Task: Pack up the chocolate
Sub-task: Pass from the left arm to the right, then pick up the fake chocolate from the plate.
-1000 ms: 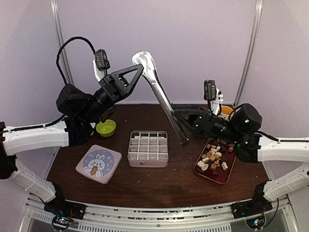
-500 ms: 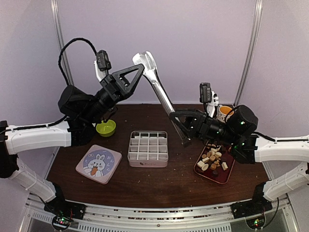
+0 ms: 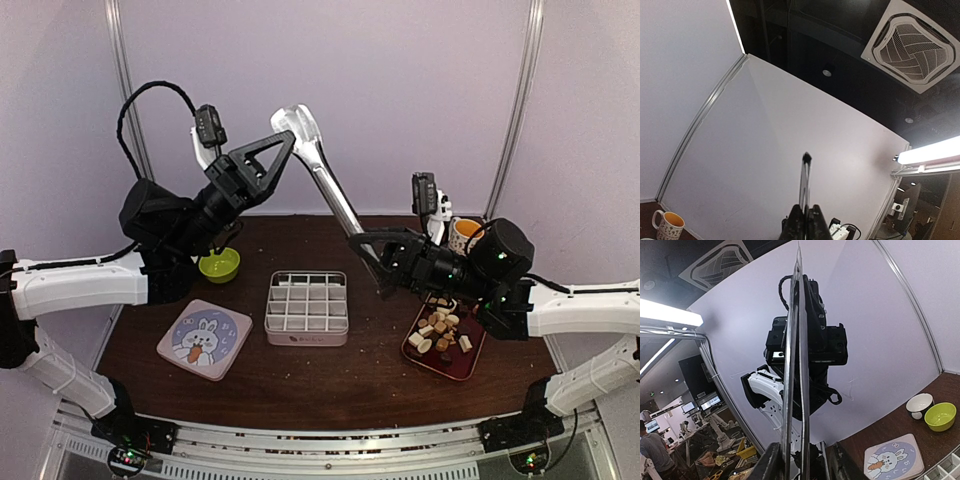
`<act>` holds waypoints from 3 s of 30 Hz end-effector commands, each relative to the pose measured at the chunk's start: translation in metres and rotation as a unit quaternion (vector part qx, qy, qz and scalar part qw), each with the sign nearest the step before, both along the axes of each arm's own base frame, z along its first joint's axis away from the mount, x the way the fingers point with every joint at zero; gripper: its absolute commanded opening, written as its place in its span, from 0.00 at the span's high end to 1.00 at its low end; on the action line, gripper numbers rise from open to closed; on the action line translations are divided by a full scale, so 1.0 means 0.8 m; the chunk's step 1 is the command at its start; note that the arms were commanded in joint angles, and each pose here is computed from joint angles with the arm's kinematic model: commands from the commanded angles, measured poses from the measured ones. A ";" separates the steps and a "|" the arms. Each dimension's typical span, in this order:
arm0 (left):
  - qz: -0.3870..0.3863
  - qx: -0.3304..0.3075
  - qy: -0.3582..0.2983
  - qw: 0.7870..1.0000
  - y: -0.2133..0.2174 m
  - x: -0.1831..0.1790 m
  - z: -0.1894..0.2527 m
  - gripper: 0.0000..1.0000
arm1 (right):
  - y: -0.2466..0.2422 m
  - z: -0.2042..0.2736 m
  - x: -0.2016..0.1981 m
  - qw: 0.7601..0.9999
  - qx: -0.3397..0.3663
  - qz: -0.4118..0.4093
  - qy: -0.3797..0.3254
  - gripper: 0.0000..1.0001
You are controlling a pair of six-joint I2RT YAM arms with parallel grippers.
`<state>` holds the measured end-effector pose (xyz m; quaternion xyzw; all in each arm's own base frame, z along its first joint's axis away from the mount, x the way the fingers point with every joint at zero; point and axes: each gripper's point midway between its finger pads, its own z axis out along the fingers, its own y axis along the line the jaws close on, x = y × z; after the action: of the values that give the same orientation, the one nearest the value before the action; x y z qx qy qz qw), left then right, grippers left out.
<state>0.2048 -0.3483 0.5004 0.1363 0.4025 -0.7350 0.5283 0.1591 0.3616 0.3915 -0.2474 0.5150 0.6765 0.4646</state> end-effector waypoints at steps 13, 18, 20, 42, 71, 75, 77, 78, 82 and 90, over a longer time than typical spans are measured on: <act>0.053 -0.015 -0.011 0.998 0.023 0.008 -0.011 0.91 | -0.006 0.008 0.000 1.000 0.001 -0.018 -0.009 0.83; 0.051 -0.018 -0.012 0.998 0.023 0.009 -0.010 1.00 | 0.000 0.003 0.001 1.000 -0.004 -0.010 -0.003 0.84; 0.053 -0.014 -0.009 0.998 0.023 0.010 -0.012 1.00 | 0.001 0.000 0.002 1.000 -0.007 -0.010 -0.002 0.84; 0.054 -0.017 -0.003 0.998 0.028 0.009 -0.009 1.00 | 0.024 -0.045 0.011 0.992 -0.120 -0.020 -0.022 0.71; 0.240 0.197 0.054 0.949 0.111 0.048 -0.097 0.13 | -0.047 -0.102 0.052 0.953 -0.246 -0.174 0.030 0.92; 0.301 0.269 0.049 0.913 0.146 0.043 -0.110 0.12 | -0.076 -0.132 0.061 0.929 -0.297 -0.217 0.050 0.88; 0.321 0.303 0.051 0.896 0.158 0.043 -0.120 0.12 | -0.091 -0.148 0.066 0.912 -0.326 -0.241 0.061 0.86; 0.330 0.316 0.054 0.888 0.163 0.044 -0.124 0.12 | -0.099 -0.155 0.069 0.904 -0.339 -0.254 0.066 0.86; 0.345 0.361 0.065 0.864 0.174 0.045 -0.142 0.12 | -0.130 -0.180 0.074 0.872 -0.379 -0.295 0.092 0.86; 0.341 0.384 0.075 0.855 0.183 0.038 -0.157 0.12 | -0.191 -0.250 0.062 0.796 -0.474 -0.340 0.161 0.87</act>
<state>0.2381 -0.2120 0.3715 0.1242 0.7089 -0.3238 0.6141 0.2109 0.2479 0.2260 -0.1726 0.8454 0.2613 0.4328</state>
